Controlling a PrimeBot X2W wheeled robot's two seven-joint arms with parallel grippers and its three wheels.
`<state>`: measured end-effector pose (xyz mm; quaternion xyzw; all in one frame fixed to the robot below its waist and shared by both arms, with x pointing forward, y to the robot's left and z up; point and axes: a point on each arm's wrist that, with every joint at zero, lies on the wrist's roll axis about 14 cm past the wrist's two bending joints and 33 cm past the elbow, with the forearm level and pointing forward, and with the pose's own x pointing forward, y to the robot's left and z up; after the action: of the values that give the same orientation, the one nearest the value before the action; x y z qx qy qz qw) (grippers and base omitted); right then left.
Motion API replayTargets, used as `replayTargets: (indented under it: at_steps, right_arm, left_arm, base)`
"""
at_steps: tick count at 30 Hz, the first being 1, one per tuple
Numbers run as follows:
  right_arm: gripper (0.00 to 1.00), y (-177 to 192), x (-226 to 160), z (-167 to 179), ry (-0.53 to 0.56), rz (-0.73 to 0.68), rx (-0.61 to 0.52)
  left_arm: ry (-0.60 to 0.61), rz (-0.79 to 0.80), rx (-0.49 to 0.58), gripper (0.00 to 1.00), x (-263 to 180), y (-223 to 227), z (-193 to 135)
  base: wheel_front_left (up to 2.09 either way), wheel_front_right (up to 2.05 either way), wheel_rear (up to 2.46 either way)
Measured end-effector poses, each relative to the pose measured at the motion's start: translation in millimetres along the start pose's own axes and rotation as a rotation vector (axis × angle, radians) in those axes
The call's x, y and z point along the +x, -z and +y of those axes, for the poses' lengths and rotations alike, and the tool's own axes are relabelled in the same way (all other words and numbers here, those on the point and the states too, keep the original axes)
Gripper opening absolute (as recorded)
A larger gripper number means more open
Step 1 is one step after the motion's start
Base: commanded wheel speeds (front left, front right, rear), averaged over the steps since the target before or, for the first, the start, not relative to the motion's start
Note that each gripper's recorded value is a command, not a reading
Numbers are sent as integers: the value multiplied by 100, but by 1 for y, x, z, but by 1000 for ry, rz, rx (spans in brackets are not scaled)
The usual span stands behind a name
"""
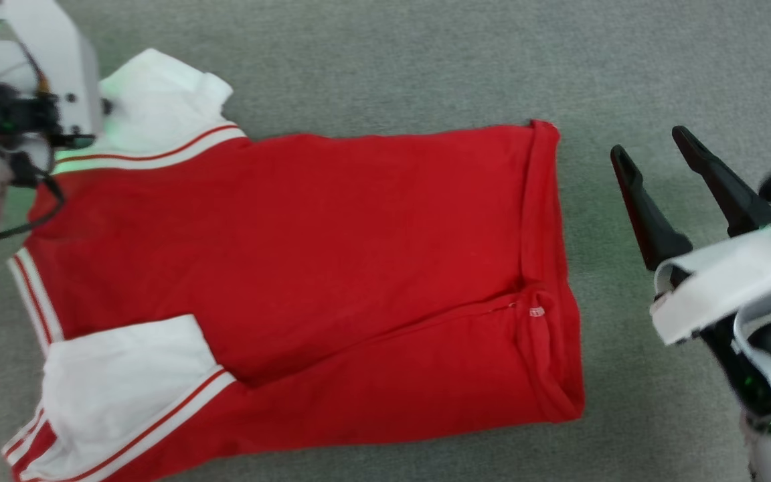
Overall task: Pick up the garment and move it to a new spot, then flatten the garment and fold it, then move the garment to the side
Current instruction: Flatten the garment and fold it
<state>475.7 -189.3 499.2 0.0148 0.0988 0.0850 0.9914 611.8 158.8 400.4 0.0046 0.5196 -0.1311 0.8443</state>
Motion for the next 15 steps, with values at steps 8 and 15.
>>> replayTargets:
  at_steps: [8, 15]
  right_arm:
    - [100, 18, 25, 1, -33, 321, 12]
    - [100, 48, 39, 11, -65, 575, 6]
  left_arm:
    - [11, -37, 16, 0, -15, 2, -5]
    - [8, -61, 17, 0, -26, 4, -4]
  base:
    - [0, 0, 0]
    - [0, 0, 0]
